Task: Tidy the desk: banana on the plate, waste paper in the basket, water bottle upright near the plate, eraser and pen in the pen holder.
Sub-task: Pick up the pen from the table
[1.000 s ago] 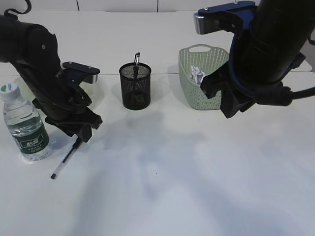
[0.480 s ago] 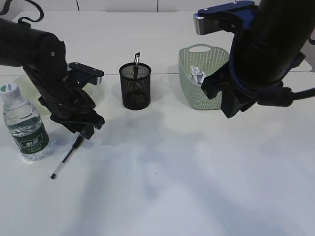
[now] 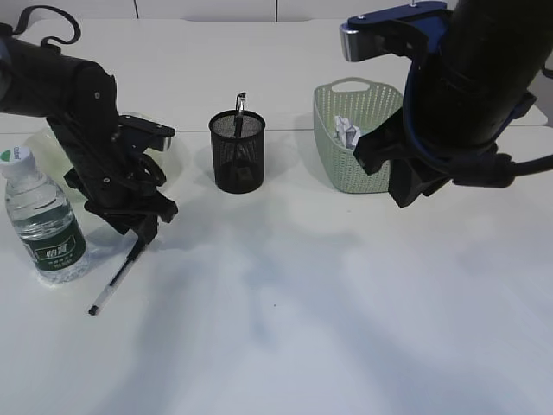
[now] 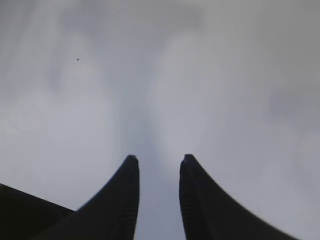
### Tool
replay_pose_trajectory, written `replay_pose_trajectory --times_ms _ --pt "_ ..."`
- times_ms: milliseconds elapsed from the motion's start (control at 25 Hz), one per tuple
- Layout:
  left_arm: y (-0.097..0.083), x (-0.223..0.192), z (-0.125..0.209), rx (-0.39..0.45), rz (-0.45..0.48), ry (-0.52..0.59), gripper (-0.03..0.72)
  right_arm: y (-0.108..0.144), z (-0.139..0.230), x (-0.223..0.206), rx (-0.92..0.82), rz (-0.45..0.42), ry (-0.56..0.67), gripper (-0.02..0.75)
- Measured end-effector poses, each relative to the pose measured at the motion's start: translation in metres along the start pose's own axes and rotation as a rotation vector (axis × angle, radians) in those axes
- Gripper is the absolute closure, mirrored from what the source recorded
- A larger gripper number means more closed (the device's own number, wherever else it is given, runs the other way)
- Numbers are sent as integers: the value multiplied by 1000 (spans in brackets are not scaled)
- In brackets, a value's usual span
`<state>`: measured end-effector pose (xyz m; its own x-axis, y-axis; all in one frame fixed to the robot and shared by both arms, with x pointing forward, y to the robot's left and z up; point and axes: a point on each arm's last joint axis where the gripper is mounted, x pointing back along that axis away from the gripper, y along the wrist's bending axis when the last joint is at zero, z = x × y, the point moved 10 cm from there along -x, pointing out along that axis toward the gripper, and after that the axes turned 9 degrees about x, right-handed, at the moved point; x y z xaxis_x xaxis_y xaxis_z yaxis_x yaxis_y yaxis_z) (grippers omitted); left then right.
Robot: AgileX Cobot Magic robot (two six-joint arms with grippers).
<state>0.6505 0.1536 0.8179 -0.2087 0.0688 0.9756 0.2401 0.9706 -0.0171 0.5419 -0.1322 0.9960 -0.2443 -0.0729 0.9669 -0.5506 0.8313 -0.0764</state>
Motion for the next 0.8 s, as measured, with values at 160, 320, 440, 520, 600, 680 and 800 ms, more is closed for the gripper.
replay_pose_trajectory --times_ms 160,320,440,520,600,680,800 --pt "0 -2 -2 11 5 0 390 0 0 0 1 0 0 526" --pt "-2 -3 -2 22 17 5 390 0 0 0 5 0 0 526" --pt "-3 -13 3 26 20 29 390 0 0 0 5 0 0 526" --pt "-3 -18 5 26 21 41 390 0 0 0 7 0 0 526" --pt "-3 -21 7 27 21 50 390 0 0 0 7 0 0 526" --pt "-3 -22 7 27 20 52 391 0 0 0 7 0 0 526" --pt "-3 -23 7 29 22 54 395 0 0 0 7 0 0 526"
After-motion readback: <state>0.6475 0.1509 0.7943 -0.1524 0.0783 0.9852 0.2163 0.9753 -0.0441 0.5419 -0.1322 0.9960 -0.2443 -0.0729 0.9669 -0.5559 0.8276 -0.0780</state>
